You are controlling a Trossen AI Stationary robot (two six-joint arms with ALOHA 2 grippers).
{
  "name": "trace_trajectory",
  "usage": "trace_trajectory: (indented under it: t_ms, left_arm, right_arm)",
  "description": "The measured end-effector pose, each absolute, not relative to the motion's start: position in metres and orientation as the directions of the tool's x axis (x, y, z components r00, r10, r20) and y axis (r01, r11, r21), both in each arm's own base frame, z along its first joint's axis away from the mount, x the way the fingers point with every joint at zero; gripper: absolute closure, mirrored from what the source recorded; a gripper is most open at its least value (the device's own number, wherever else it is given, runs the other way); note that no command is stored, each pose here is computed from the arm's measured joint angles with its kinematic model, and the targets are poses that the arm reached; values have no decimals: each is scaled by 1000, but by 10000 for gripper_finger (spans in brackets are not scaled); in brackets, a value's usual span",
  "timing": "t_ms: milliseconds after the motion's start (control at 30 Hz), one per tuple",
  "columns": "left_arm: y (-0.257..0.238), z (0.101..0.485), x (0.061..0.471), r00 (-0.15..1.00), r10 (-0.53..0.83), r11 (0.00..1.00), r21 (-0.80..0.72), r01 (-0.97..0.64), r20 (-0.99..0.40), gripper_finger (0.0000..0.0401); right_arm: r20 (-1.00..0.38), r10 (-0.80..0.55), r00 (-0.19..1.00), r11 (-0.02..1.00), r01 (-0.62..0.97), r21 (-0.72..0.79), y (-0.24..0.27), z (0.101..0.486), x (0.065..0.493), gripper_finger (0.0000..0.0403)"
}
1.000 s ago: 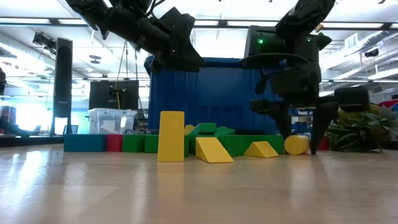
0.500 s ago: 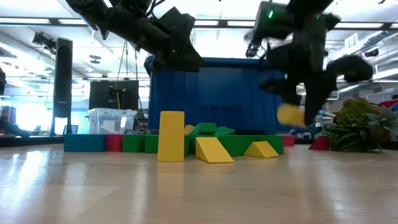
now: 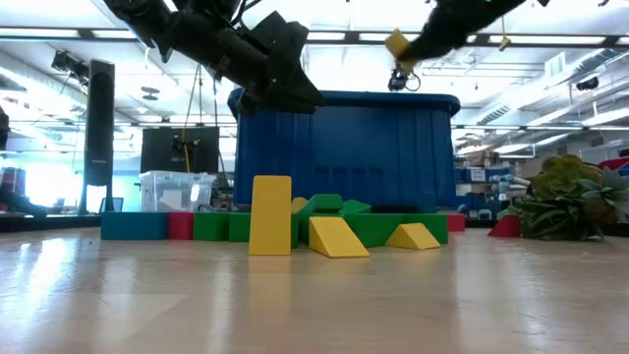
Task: Sort Items/Unsort Items
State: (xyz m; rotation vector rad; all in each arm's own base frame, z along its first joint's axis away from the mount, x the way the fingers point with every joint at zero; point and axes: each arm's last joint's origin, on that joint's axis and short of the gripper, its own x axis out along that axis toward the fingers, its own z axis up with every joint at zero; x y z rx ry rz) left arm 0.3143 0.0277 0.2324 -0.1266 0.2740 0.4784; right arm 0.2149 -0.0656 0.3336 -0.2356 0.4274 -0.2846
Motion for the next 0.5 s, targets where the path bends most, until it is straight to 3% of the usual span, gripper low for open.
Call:
trace_trajectory:
  t_ms: [200,500]
  left_arm:
    - [28,232,314,852,437,880,-56,-471,-290,233]
    - [28,232,314,852,436,881,-56,-470,-289,233]
  right_arm:
    - [-122,-515,849,846,480,-231,-113,366,202,273]
    - [-162,-658,736,751,623,-221,-208,385,217,273]
